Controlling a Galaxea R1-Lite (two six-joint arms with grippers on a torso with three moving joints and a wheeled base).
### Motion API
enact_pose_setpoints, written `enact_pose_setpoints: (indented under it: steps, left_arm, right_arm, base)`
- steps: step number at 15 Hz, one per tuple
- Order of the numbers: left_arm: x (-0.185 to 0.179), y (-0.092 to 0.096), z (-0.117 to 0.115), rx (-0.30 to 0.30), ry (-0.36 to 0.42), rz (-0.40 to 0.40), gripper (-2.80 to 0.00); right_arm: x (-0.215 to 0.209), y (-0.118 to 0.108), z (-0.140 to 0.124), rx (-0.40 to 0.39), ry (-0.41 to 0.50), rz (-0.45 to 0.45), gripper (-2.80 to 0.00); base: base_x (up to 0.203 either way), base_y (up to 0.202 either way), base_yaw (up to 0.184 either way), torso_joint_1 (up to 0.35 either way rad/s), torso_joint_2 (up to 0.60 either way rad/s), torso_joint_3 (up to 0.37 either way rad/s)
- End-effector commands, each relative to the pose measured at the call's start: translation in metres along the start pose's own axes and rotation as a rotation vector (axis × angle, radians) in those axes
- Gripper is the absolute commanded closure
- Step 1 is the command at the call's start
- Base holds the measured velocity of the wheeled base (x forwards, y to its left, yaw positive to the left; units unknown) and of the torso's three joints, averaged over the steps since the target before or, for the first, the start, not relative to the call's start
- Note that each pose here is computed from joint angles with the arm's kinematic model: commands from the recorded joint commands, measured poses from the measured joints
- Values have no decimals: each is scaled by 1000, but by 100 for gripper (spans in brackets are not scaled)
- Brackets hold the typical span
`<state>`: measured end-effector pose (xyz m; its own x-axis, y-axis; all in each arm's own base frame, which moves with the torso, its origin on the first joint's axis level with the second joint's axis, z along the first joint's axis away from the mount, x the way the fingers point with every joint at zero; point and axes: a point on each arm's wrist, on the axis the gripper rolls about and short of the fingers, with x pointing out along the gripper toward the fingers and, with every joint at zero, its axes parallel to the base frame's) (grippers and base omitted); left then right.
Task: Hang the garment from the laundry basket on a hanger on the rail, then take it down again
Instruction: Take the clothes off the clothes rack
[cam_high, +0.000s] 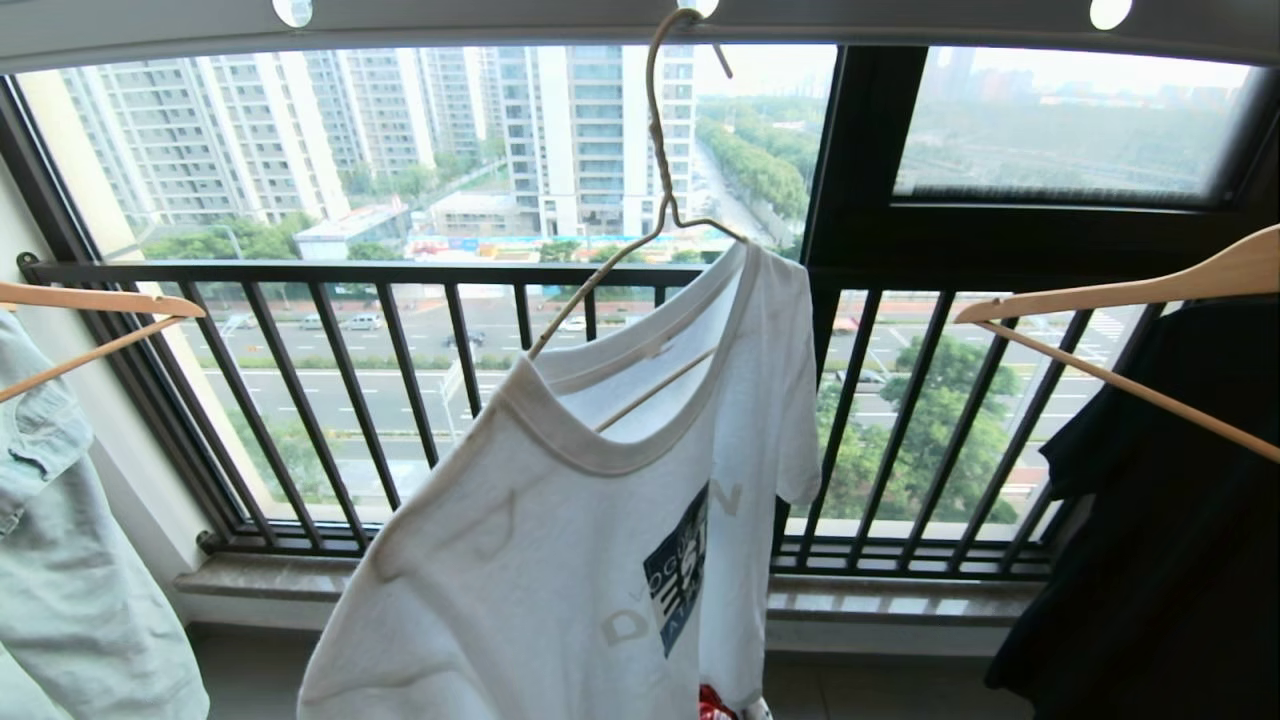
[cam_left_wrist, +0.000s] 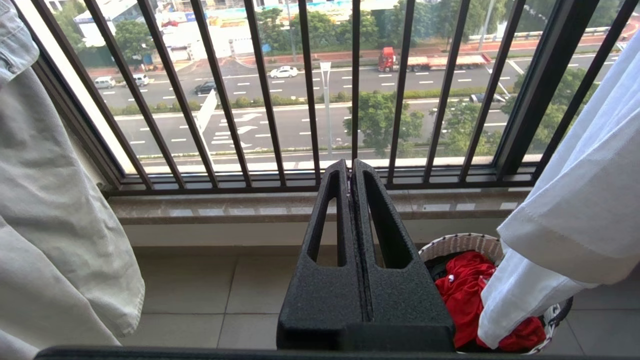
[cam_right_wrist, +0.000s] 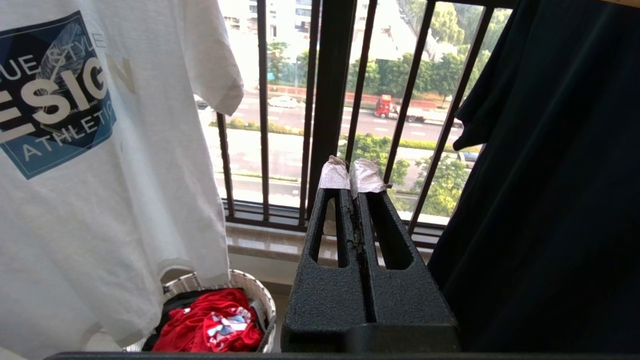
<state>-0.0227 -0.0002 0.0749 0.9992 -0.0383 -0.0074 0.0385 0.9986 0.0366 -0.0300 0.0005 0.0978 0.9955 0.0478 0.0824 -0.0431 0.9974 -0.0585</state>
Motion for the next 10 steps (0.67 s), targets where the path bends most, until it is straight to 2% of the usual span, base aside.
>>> enact_pose_setpoints:
  steps: [1,4,8,10]
  left_arm:
    - [0,0,0,0,1,0,0]
    - [0,0,0,0,1,0,0]
    - [0,0,0,0,0,0,0]
    - [0,0,0,0,0,0,0]
  right_arm:
    - [1,0,-2,3,7,2,0]
    - [5,1,-18,6,59,4,0]
    - [6,1,-19,-2,46,4,0]
    - [5,1,-23,1,87,5,0]
  base:
    - [0,0,0,0,0,0]
    - [0,0,0,0,0,0]
    - [0,0,0,0,0,0]
    - [0,0,0,0,0,0]
